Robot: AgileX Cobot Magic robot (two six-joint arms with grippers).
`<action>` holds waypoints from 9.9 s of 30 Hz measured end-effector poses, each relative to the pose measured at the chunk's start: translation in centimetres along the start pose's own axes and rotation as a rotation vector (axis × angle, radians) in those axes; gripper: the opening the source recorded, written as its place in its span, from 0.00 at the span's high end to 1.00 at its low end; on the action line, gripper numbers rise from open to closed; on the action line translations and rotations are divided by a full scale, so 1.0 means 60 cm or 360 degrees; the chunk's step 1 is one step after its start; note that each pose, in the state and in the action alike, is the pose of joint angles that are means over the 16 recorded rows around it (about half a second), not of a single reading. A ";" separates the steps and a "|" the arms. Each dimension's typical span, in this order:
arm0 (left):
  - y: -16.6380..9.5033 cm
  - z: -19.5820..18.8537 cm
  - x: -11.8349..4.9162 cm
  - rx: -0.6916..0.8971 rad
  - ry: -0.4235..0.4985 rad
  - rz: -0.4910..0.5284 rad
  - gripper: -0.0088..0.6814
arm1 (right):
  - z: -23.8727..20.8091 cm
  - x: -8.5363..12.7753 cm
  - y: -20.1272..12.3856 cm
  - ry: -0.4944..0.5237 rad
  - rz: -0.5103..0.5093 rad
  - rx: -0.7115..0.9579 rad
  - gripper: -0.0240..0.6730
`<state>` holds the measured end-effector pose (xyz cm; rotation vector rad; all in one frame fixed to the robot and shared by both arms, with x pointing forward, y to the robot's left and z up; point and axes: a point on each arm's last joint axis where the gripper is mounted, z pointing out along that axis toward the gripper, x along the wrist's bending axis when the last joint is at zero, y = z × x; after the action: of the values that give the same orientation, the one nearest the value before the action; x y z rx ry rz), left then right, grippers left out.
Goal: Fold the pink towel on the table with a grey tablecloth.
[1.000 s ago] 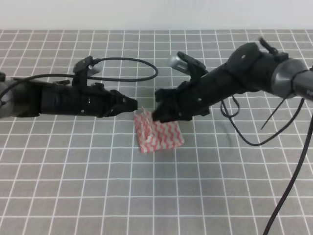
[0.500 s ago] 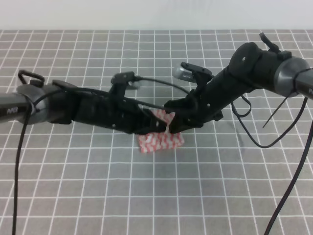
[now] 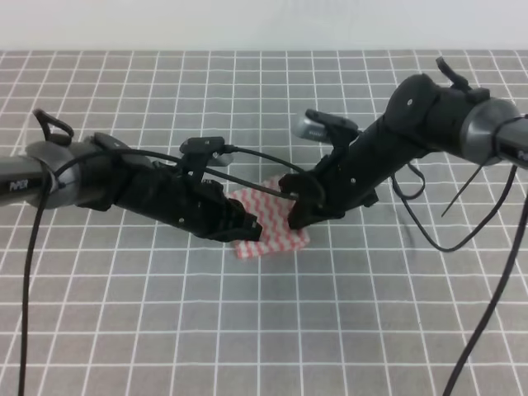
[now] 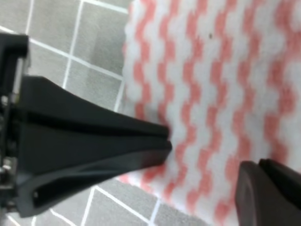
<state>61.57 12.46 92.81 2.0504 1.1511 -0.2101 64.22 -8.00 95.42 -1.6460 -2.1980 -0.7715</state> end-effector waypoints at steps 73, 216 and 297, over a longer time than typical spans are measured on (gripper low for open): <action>0.072 -0.019 0.045 -0.0258 0.0143 -0.0072 0.99 | 0.016 -0.034 0.069 -0.0014 0.0108 -0.0347 0.94; -0.420 -0.354 -0.156 -0.1409 0.1087 0.0168 0.99 | -0.299 -0.049 -0.549 -0.0609 -0.0476 -0.1837 0.99; -0.490 -0.337 -0.146 -0.1261 0.1259 0.0185 0.99 | -0.256 -0.089 -0.623 -0.0806 -0.0364 -0.1795 0.99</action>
<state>29.11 29.44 95.29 1.4582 1.2579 1.0386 29.11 -28.69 96.06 -2.2348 -2.4537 -2.1444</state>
